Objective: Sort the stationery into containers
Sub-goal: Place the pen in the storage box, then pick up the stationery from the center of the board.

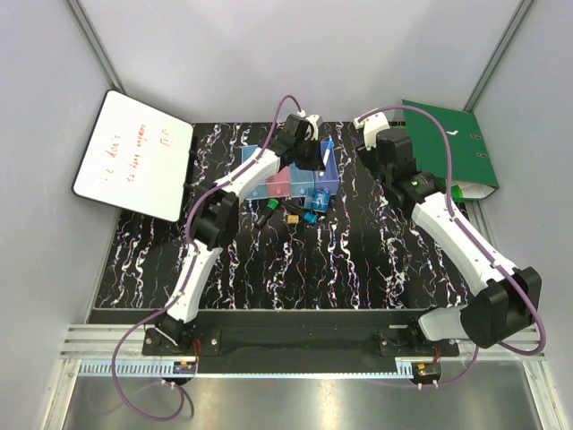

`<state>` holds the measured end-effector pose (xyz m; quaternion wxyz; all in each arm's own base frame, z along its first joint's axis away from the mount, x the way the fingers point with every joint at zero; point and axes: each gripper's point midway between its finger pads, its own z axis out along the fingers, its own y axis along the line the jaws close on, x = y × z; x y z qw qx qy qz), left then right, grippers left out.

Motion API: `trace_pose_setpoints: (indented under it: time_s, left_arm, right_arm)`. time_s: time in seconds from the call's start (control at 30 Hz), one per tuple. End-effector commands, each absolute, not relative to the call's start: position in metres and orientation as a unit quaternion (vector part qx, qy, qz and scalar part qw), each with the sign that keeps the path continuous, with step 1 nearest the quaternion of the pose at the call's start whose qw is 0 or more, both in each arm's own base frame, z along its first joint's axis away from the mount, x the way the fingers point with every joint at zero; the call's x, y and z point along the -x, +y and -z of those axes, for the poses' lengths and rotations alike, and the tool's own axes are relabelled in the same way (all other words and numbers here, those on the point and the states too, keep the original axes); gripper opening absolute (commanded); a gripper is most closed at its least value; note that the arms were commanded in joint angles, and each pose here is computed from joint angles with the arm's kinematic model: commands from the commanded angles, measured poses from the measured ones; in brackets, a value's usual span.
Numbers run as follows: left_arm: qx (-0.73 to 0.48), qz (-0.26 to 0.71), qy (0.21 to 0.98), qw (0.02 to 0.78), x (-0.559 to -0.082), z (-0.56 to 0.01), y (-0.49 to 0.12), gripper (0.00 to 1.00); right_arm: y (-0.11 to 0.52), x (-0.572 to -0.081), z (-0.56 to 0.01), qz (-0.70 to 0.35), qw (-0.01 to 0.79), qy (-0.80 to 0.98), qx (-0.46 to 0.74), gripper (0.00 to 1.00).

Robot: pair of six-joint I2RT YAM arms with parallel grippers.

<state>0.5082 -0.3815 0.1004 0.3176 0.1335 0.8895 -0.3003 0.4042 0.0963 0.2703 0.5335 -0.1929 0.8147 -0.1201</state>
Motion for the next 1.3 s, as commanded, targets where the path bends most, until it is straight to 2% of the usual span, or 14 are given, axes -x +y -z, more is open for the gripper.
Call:
trace_pose_setpoints:
  time_s: [0.0, 0.17, 0.5, 0.67, 0.8, 0.83, 0.87, 0.93, 0.97, 1.07, 1.1, 1.27]
  left_arm:
    - [-0.126, 0.305, 0.883, 0.335, -0.517, -0.102, -0.386, 0.12]
    - [-0.127, 0.308, 0.882, 0.332, -0.516, -0.100, -0.387, 0.27]
    - [-0.132, 0.317, 0.875, 0.342, -0.518, -0.112, -0.390, 0.30]
    - [-0.182, 0.330, 0.841, 0.389, -0.516, -0.167, -0.392, 0.32]
    - [-0.258, 0.324, 0.809, 0.418, -0.497, -0.208, -0.382, 0.42]
    - [-0.282, 0.308, 0.810, 0.412, -0.489, -0.197, -0.375, 0.45]
    - [-0.295, 0.305, 0.800, 0.424, -0.480, -0.217, -0.369, 0.48]
    - [-0.329, 0.279, 0.803, 0.412, -0.464, -0.202, -0.355, 0.51]
    - [-0.336, 0.273, 0.798, 0.419, -0.455, -0.216, -0.345, 0.54]
    - [-0.352, 0.238, 0.805, 0.414, -0.434, -0.210, -0.316, 0.58]
    - [-0.361, 0.227, 0.811, 0.401, -0.425, -0.196, -0.305, 0.60]
    - [-0.371, 0.169, 0.817, 0.408, -0.403, -0.199, -0.264, 0.64]
  right_arm:
    - [0.096, -0.402, -0.294, 0.106, 0.564, 0.800, 0.177, 0.55]
    - [0.095, -0.401, -0.296, 0.108, 0.565, 0.799, 0.176, 0.55]
    - [0.094, -0.400, -0.296, 0.109, 0.565, 0.798, 0.177, 0.55]
    - [0.093, -0.400, -0.301, 0.113, 0.568, 0.795, 0.181, 0.55]
    - [0.103, -0.400, -0.300, 0.097, 0.561, 0.794, 0.213, 0.57]
    - [0.104, -0.399, -0.297, 0.097, 0.554, 0.796, 0.226, 0.60]
    - [0.106, -0.398, -0.297, 0.093, 0.553, 0.795, 0.233, 0.65]
    - [0.114, -0.395, -0.291, 0.080, 0.542, 0.793, 0.267, 0.69]
    - [0.118, -0.394, -0.287, 0.073, 0.535, 0.793, 0.283, 0.72]
    - [0.135, -0.389, -0.275, 0.037, 0.509, 0.791, 0.337, 0.75]
    - [0.137, -0.387, -0.268, 0.034, 0.496, 0.789, 0.360, 0.75]
    - [0.158, -0.385, -0.229, 0.000, 0.441, 0.783, 0.439, 0.75]
